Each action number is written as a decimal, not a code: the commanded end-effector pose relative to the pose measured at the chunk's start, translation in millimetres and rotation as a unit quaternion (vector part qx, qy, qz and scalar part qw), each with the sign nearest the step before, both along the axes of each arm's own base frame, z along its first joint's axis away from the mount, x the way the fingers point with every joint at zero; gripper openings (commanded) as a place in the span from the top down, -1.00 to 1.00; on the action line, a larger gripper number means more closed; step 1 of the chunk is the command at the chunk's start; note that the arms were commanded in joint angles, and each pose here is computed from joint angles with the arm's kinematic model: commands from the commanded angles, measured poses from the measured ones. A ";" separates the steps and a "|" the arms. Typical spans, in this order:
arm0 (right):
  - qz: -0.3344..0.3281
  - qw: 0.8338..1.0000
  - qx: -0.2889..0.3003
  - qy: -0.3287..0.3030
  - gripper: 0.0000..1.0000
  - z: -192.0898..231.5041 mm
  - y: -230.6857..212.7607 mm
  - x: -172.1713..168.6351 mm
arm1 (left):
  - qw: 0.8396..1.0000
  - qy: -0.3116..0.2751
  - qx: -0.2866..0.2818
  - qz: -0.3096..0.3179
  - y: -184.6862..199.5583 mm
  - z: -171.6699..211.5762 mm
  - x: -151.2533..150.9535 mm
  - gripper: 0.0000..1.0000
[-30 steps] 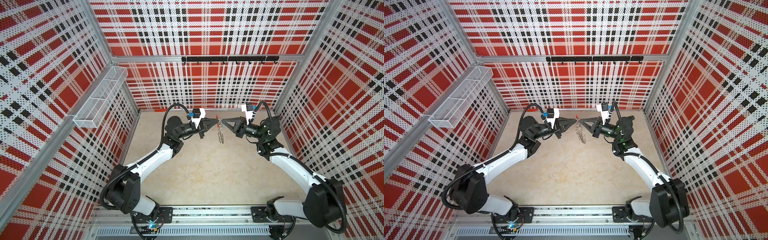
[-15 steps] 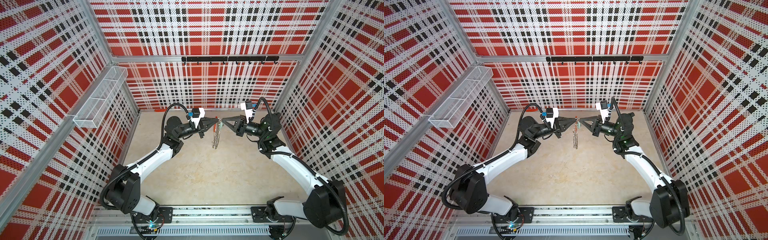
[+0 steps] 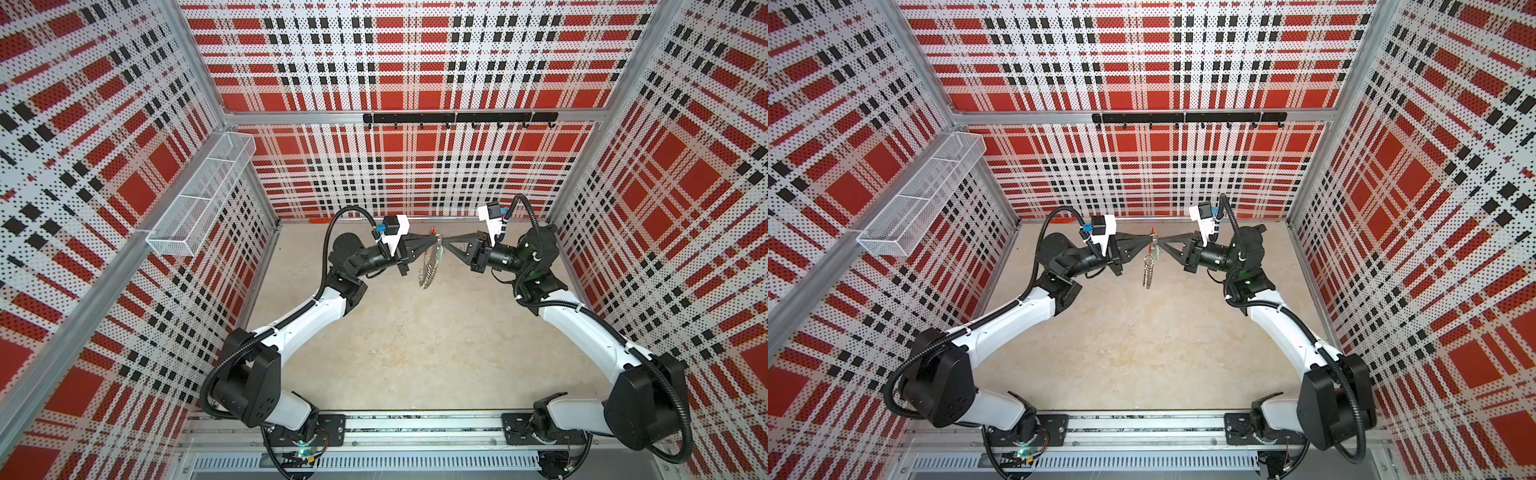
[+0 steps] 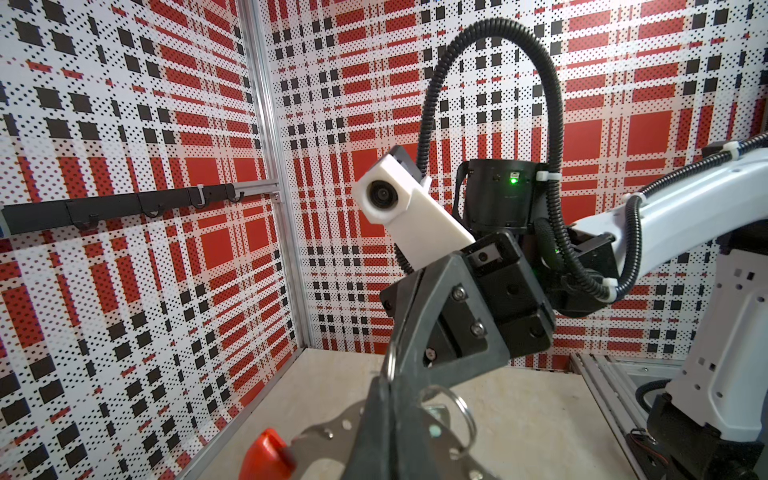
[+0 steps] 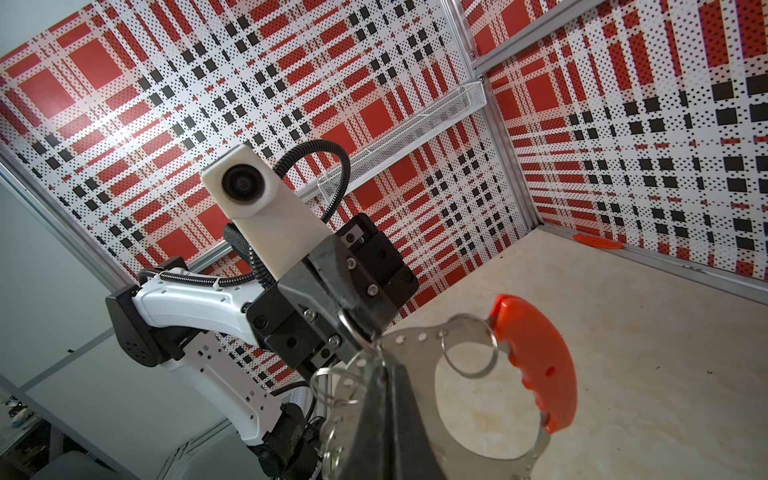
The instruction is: Put the keys on the keyring
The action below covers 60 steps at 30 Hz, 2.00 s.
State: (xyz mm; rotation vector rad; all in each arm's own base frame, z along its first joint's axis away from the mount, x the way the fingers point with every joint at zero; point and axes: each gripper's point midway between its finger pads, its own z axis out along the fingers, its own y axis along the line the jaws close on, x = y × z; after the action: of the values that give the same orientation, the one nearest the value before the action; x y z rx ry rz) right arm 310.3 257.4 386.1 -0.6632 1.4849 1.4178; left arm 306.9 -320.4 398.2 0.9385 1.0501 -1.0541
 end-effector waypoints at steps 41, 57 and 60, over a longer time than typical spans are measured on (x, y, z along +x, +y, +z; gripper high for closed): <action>-0.084 0.989 -0.035 -0.113 0.52 45.8 -13.9 -13.1 | 0.998 -0.030 -0.042 -0.031 -7.2 21.4 -16.8 1.00; -0.064 0.990 -0.037 -0.116 0.53 44.5 -5.0 -15.4 | 0.998 -0.029 -0.042 -0.038 -11.4 21.9 -16.6 1.00; -0.064 0.990 -0.037 -0.117 0.49 43.8 -5.2 -16.8 | 0.998 -0.028 -0.042 -0.037 -11.2 21.6 -15.9 1.00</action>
State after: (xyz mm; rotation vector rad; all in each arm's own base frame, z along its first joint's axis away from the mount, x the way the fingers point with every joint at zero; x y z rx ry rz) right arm 304.8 245.0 415.1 -0.6746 1.4476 1.1420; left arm 296.9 -327.9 409.4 0.9261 0.9702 -1.1089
